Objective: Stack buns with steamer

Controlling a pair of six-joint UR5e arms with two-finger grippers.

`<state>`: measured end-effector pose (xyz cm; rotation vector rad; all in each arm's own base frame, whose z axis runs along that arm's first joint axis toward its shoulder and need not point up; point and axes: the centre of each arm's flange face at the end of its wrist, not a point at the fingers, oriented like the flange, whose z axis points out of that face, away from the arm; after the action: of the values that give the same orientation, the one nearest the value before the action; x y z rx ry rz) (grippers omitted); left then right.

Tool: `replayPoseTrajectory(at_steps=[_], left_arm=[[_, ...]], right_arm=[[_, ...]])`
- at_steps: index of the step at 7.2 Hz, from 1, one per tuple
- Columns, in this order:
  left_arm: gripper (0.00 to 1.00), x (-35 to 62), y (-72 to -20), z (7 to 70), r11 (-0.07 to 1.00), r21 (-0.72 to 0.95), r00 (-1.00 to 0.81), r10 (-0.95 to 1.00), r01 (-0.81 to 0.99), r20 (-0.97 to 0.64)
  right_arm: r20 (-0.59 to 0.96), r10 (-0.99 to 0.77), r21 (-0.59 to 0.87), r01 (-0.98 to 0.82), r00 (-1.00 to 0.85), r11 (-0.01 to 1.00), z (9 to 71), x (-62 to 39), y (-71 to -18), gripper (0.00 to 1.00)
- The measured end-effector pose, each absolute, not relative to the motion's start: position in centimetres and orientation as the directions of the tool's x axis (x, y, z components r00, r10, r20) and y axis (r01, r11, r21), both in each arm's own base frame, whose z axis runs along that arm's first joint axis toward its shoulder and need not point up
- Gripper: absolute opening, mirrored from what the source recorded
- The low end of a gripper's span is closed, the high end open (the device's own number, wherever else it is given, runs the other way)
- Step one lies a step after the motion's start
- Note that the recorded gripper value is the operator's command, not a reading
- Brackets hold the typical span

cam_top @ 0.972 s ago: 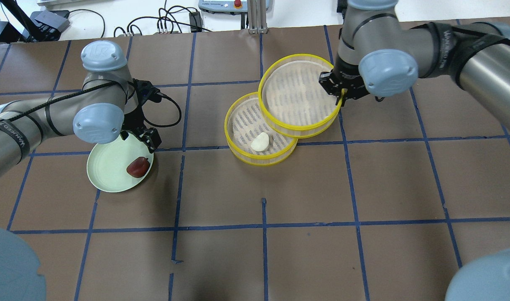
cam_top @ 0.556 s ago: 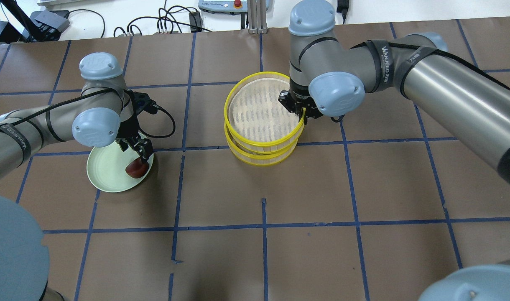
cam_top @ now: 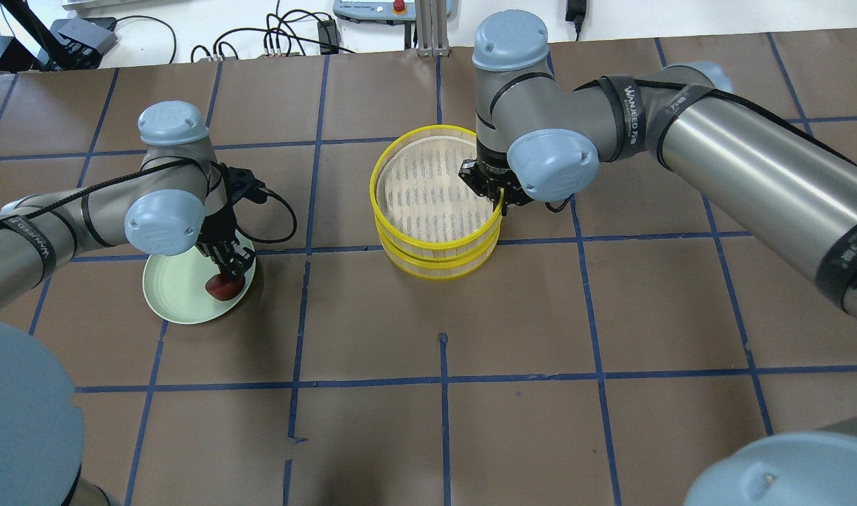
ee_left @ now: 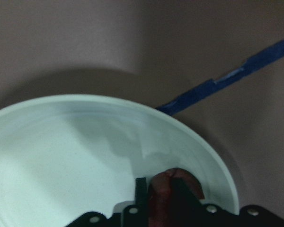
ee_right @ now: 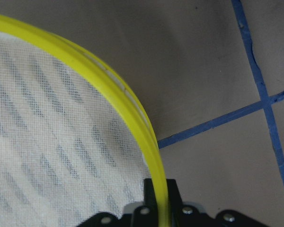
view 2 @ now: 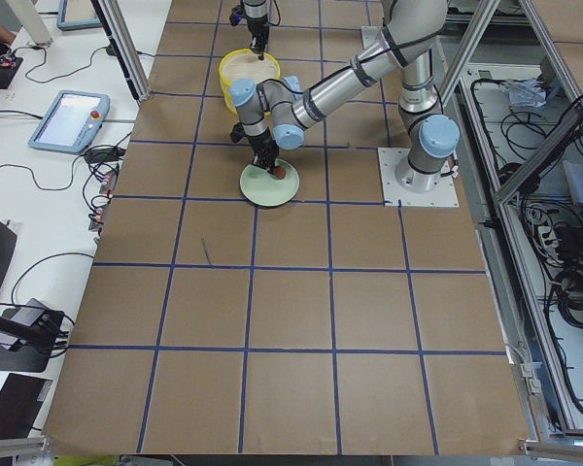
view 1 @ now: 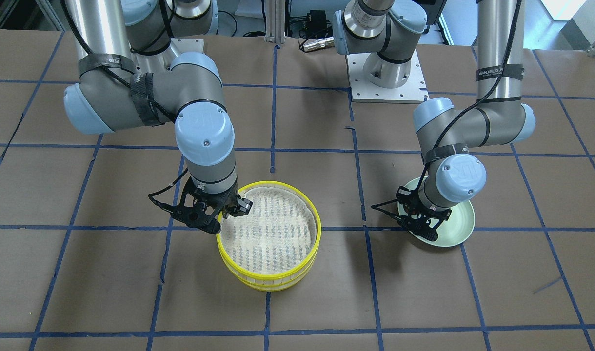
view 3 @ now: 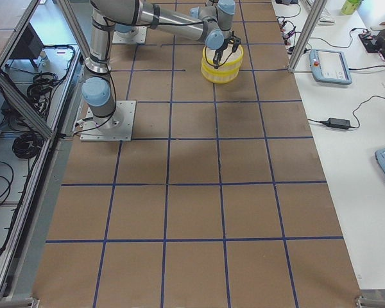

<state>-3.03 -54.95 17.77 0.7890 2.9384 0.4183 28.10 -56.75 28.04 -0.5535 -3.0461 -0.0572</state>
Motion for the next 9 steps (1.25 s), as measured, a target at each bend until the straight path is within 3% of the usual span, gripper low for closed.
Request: replayPoseTrajectory(at_steps=[4,7,8,9], left_arm=[[0.11,-3.9,-59.3,26.4,0.900,0.198,-0.922,0.383,0.387,0.062],[0.11,-11.7,-60.5,32.9,0.992,0.119,-0.943,0.007,0.050,0.333],[0.19,-15.4,-60.6,34.1,0.991,0.119,-0.893,-0.105,-0.058,0.437],[0.99,-18.6,-61.0,35.0,0.984,0.112,-0.835,-0.178,-0.141,0.520]], right_arm=[[0.041,0.351,0.052,0.353,-0.936,0.934,27.4,28.0,-56.7,0.09],[0.050,0.351,0.067,0.353,-0.935,0.933,27.3,27.8,-56.5,0.09],[0.052,0.353,0.073,0.356,-0.934,0.932,27.6,27.7,-56.6,0.09],[0.050,0.355,0.071,0.358,-0.934,0.931,28.2,27.7,-56.7,0.09]])
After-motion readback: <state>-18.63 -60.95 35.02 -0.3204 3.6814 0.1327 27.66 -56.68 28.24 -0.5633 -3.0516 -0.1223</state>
